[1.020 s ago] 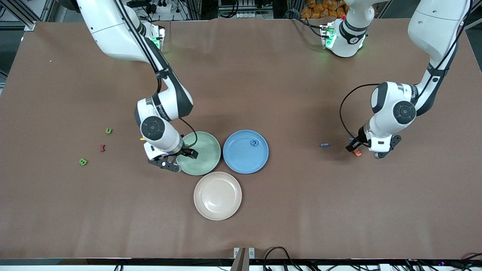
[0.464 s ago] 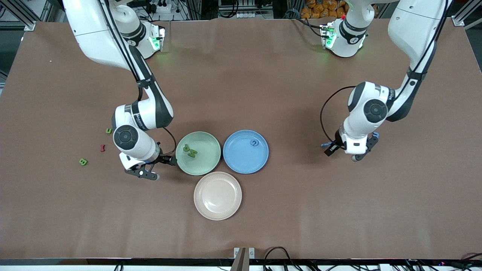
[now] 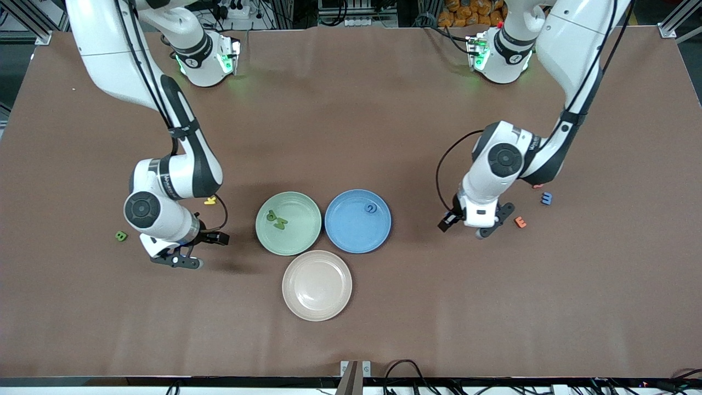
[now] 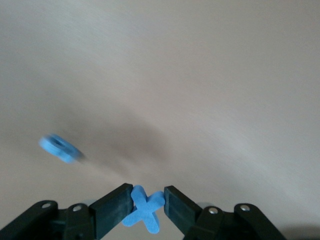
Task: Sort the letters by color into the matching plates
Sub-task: 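Place the X on the blue plate while the right gripper reaches the u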
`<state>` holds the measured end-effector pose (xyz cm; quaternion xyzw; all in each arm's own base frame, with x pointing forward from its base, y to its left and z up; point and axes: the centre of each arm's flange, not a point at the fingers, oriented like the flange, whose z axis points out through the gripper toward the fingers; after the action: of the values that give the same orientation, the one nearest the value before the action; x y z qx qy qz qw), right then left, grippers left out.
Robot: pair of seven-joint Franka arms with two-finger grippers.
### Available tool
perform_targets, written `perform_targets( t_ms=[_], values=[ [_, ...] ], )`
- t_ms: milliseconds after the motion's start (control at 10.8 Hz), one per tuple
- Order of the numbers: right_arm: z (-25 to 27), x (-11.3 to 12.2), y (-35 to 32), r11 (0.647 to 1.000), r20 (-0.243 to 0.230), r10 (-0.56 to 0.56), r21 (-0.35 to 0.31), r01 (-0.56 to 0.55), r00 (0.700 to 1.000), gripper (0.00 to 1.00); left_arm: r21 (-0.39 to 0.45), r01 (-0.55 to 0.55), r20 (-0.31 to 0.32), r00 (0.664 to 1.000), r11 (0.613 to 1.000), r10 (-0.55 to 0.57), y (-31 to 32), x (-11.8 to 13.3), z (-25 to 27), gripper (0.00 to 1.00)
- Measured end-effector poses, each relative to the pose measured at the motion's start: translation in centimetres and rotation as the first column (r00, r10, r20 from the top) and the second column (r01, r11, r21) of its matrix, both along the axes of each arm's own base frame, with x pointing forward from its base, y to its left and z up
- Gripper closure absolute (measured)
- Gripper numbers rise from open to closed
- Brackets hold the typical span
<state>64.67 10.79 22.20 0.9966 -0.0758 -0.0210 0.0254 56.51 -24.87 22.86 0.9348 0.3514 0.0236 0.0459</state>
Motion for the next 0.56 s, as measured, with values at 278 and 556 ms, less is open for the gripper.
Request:
perform_targets(
  t_ms=[278, 556],
  values=[
    [0.0, -0.3, -2.9, 0.999, -0.014, 0.033, -0.015, -0.033, 0.999, 0.0, -0.023, 0.073, 0.012, 0.997, 0.997, -0.073, -6.4, -0.6, -0.6, 0.65],
    [0.7, -1.6, -6.7, 0.998, -0.029, 0.033, -0.043, -0.034, 0.999, 0.0, -0.046, 0.136, 0.056, 0.989, 0.99, -0.134, -11.2, -0.9, 0.9, 0.65]
  ],
)
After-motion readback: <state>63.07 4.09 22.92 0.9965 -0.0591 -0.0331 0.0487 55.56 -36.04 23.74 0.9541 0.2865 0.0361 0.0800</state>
